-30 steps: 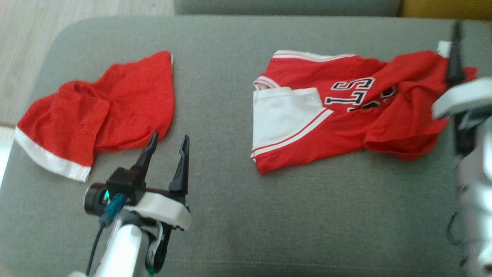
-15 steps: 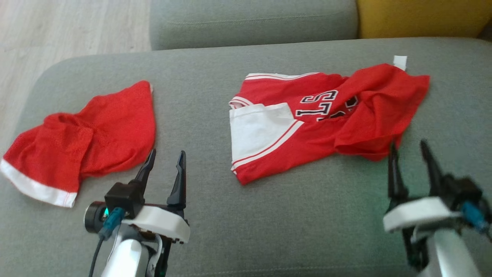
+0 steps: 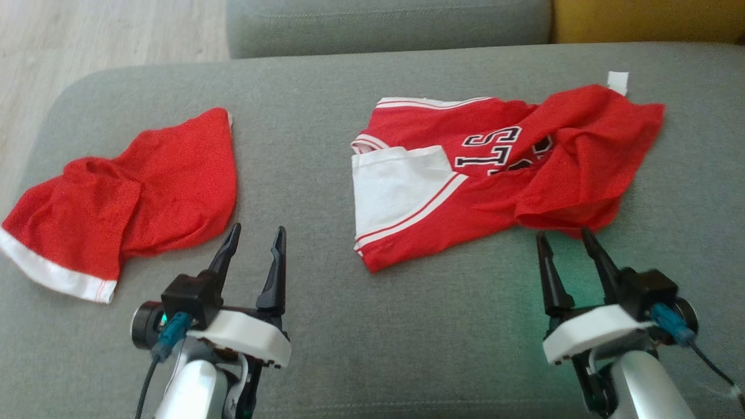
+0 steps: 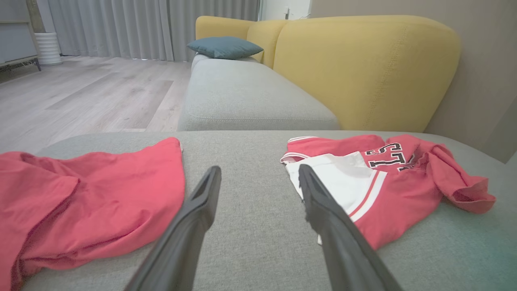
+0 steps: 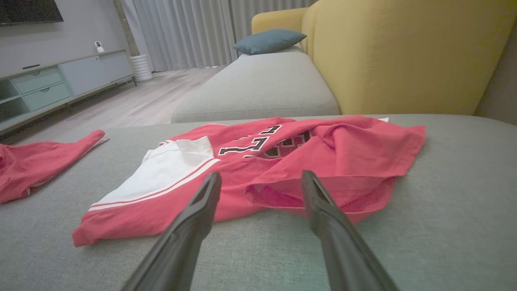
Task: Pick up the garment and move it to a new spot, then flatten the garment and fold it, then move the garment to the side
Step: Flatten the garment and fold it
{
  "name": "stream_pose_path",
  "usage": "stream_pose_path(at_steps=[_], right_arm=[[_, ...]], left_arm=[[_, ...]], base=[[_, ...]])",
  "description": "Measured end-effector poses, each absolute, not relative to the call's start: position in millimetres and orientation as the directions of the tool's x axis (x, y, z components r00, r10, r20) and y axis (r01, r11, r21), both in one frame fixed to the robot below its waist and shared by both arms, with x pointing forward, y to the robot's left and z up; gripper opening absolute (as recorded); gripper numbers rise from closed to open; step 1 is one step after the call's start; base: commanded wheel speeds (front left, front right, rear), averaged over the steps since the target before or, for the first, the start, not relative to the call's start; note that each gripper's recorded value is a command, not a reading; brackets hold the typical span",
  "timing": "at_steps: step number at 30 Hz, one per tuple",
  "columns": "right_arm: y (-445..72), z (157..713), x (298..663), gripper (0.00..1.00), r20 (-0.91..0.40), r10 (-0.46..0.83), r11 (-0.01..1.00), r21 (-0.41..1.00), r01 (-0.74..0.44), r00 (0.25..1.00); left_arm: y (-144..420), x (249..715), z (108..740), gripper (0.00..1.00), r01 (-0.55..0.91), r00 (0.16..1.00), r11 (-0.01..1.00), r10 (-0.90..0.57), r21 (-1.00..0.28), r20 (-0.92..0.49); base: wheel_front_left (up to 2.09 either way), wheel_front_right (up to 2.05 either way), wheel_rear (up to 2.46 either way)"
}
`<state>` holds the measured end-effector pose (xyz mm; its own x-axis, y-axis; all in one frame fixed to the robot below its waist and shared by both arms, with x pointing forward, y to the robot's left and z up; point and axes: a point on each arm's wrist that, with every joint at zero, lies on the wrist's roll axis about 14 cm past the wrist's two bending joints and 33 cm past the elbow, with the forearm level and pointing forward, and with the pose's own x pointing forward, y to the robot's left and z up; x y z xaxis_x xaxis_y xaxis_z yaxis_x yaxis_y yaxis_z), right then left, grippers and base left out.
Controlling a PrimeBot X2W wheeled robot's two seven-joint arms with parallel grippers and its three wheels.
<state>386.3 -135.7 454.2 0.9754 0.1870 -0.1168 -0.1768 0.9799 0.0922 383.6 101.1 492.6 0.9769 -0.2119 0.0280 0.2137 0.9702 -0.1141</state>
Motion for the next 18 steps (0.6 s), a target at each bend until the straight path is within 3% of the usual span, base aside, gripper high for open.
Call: stream_pose_path(at_steps=[18], right_arm=[[-109.7,387.5,436.0,1.0,-0.352,0.238,0.971,0.105,-0.215,0.905]], left_arm=[[144.3,385.5,469.7,1.0,0.091,0.994,0.99,-0.096,-0.105,-0.043]], base=[[0.0,0.0,0.0]])
